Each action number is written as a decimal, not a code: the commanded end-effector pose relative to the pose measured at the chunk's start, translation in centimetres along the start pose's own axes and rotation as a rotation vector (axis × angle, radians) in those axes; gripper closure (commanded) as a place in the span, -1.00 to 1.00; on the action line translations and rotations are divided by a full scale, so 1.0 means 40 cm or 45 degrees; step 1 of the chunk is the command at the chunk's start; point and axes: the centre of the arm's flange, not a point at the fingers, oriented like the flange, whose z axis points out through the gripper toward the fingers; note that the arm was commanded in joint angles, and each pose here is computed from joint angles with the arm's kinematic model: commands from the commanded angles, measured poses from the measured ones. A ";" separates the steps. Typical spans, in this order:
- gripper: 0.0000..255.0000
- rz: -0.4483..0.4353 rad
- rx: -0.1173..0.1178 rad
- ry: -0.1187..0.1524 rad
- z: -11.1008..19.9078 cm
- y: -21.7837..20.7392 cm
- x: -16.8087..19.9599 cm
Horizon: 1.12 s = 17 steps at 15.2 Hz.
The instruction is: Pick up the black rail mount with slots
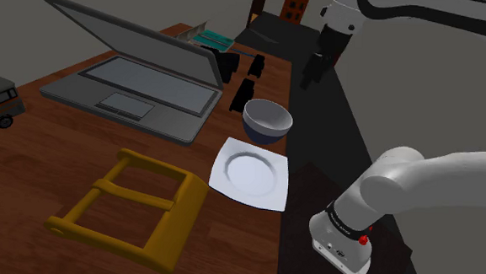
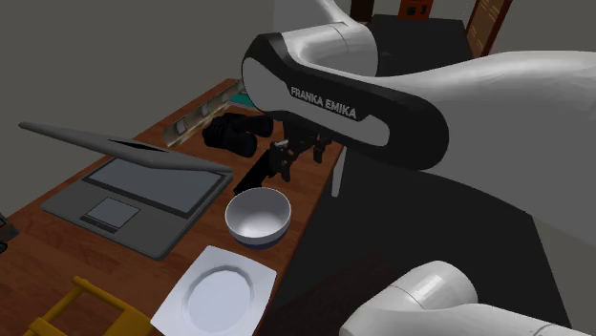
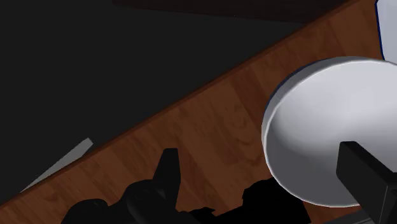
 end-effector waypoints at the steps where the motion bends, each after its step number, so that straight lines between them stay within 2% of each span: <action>1: -1.00 0.000 0.000 0.000 0.000 0.000 0.000; 9: -1.00 0.494 -0.003 -0.038 0.130 -0.054 0.233; 17: -1.00 0.987 -0.006 -0.076 0.266 -0.015 0.466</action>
